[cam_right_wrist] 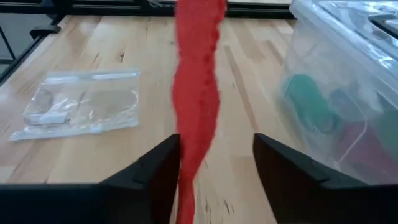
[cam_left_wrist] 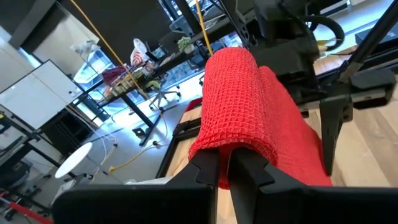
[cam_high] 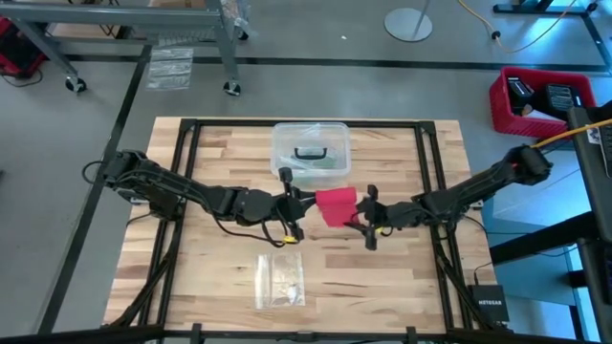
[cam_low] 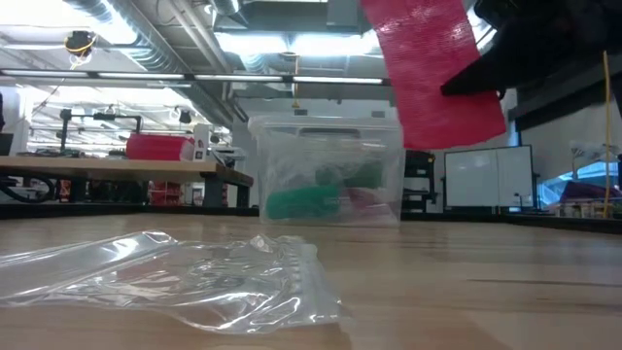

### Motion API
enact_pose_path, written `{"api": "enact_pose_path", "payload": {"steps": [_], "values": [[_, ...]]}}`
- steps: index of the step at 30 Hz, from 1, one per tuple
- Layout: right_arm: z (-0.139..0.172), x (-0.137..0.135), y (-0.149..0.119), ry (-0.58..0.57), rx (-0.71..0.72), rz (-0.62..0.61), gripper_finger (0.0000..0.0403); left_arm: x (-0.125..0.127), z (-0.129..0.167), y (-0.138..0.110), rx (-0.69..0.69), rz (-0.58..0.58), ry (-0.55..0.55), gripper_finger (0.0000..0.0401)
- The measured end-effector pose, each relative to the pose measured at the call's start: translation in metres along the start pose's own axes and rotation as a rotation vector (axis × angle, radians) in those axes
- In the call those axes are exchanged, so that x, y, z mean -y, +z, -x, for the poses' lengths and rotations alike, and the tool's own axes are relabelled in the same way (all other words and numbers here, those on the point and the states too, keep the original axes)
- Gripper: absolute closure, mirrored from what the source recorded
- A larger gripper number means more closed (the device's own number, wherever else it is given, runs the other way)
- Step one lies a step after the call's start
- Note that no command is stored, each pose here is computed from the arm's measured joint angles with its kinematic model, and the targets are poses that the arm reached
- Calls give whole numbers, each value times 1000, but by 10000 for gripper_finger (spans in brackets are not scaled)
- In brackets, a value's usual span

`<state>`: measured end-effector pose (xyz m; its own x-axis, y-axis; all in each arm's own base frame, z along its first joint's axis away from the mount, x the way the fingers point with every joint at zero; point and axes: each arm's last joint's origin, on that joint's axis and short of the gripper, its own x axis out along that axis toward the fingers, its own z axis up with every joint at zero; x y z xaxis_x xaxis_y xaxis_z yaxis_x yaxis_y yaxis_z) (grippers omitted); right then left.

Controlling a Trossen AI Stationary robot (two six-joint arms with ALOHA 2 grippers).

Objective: Roll bandage
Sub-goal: Roll the red bandage

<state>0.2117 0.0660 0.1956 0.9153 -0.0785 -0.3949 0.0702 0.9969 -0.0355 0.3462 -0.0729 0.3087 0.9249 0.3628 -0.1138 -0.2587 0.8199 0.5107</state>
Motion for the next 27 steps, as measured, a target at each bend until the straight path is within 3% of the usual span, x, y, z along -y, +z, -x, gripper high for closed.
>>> {"api": "enact_pose_path", "payload": {"steps": [3, 9, 23, 27], "values": [[-6, -2, -1, -8, 11, 18, 252, 0, 0, 0, 0, 0, 0, 391], [-19, -8, -4, 32, 38, 23, 388, -3, 0, 6, 51, 43, 27, 391], [-5, -42, -6, 73, 100, 12, 398, -15, -3, 11, 94, 66, 139, 391], [-2, -49, 4, 103, 144, -5, 395, -16, -6, 8, 80, 51, 142, 391]]}}
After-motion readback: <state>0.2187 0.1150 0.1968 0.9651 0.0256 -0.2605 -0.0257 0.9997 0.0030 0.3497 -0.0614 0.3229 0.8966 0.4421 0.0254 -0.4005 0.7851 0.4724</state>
